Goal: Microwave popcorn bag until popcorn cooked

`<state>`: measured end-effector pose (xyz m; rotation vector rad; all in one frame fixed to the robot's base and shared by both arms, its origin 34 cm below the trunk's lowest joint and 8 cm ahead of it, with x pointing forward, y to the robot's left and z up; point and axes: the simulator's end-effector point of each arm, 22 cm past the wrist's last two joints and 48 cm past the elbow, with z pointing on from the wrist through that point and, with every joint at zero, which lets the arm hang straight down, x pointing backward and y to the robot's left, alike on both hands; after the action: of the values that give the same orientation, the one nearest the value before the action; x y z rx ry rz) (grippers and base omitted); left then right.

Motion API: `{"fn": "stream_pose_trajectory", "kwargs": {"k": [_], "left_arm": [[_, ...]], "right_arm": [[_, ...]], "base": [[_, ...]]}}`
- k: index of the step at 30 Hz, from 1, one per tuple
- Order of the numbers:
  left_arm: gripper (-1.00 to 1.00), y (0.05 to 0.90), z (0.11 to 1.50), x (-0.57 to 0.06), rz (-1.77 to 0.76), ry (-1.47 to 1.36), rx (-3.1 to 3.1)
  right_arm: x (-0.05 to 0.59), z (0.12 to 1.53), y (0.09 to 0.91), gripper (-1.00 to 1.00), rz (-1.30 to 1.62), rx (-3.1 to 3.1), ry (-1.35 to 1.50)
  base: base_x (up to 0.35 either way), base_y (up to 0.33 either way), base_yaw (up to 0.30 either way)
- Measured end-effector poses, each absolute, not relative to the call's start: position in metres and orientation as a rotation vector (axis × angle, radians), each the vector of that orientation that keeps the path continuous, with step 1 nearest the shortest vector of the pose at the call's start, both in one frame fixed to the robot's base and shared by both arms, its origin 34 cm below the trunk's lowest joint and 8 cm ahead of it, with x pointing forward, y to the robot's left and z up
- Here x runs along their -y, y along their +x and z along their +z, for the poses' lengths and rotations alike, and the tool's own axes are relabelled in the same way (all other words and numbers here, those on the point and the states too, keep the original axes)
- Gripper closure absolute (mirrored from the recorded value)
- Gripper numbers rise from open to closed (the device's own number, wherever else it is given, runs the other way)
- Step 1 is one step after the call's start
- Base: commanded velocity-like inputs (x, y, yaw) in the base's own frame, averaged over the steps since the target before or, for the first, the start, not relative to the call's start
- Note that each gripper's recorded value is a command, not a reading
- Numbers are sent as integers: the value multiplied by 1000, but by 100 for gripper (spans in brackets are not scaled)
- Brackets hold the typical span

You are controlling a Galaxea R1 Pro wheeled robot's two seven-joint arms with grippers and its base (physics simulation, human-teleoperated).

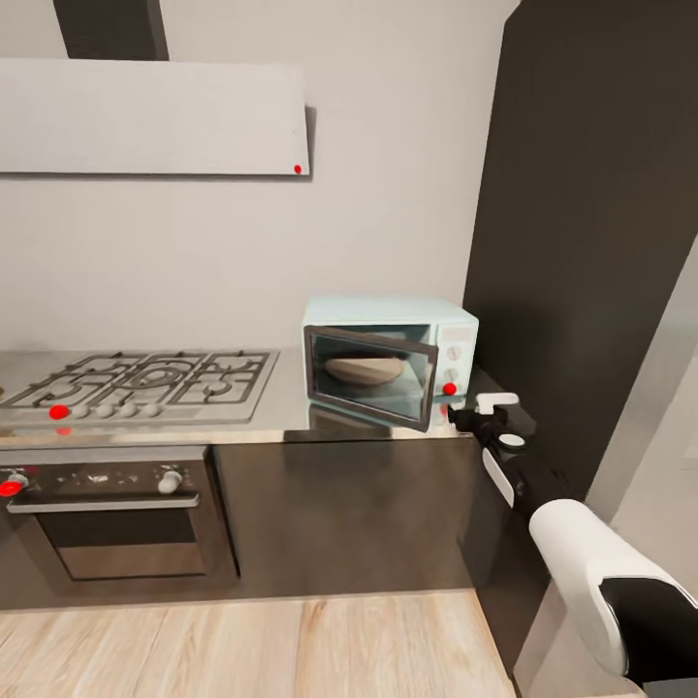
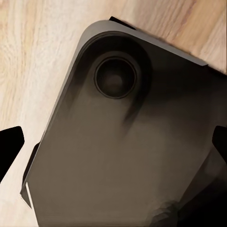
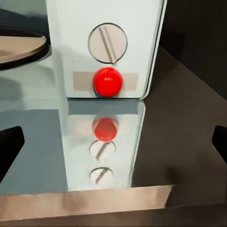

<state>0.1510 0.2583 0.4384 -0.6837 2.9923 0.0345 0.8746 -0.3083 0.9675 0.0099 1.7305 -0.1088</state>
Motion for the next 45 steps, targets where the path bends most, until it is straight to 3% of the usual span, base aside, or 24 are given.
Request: {"fn": "stream_pose_trajectory", "kwargs": {"k": [13, 18, 28, 35, 45], "left_arm": [[-100, 151, 438, -258, 35, -690, -2992], [-100, 151, 438, -259, 36, -692, -2991], [-100, 151, 438, -259, 37, -692, -2990], [-100, 151, 438, -259, 36, -692, -2990], [-100, 151, 438, -259, 36, -691, -2990]], "right_arm": [[301, 966, 875, -100, -91, -1730, 4], [278, 961, 875, -100, -9, -1742, -60], [159, 959, 827, -100, 547, -1705, -519], [151, 954, 819, -100, 605, -1731, -542], [162, 959, 823, -100, 621, -1725, -479]], "base": [[265, 0, 0], [12, 0, 0], [0, 0, 0], [-3, 6, 0], [-150, 239, 0]]}}
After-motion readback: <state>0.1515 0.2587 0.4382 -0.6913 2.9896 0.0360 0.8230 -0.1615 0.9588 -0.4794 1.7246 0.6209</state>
